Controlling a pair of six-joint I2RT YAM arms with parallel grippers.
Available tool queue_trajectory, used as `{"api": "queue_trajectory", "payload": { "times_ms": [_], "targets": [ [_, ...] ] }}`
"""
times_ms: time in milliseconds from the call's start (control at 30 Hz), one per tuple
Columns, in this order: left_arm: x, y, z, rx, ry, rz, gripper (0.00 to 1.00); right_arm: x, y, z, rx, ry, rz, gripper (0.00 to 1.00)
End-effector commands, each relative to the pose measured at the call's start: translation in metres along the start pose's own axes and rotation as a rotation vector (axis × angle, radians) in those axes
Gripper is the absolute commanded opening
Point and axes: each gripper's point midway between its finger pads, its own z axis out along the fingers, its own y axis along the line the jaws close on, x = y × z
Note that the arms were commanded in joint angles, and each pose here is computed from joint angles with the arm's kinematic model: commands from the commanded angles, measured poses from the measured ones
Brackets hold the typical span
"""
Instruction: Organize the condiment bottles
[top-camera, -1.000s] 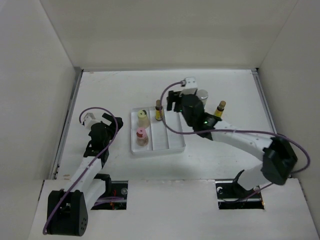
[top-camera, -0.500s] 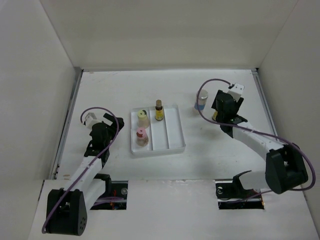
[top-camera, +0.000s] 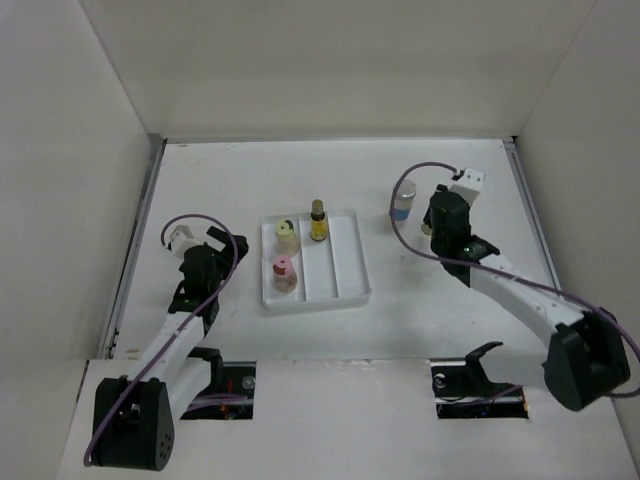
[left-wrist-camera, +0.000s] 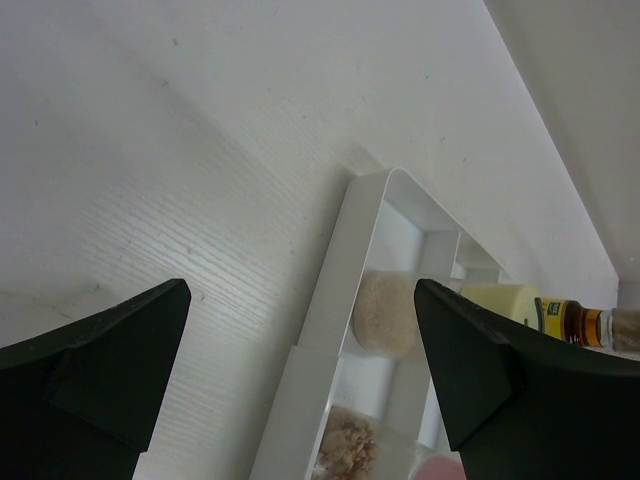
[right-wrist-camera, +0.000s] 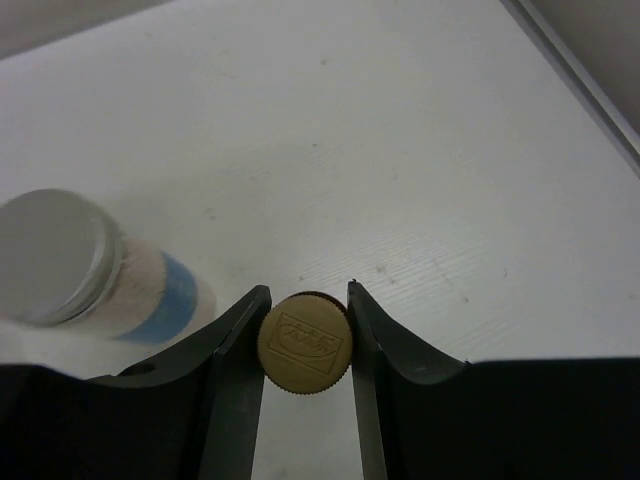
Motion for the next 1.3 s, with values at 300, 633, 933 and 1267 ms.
{"api": "queue_trajectory", "payload": {
  "times_ms": [300,633,933,1267],
  "targets": [
    [-0.007,-0.014,0.001,0.035,-0.03,-0.009,1.0,-0.037,0.194,-0.172,-0.743,-0.091,0.11,0.28],
    [-0.007,-0.012,-0.001,0.027,-0.038,-0.003,1.0,0.025,0.274,-0.202,-0.879,-0.02,-0.051,0.29],
    [-0.006,-0.016,0.001,0.034,-0.029,0.009,1.0,0.056,0.293,-0.2,-0.845,-0.038,-0.191,0.54],
    [-0.006,-0.016,0.0,0.038,-0.032,0.004,1.0,-0.003,0.253,-0.193,-0.808,-0.108,-0.06,0.88]
  ]
}}
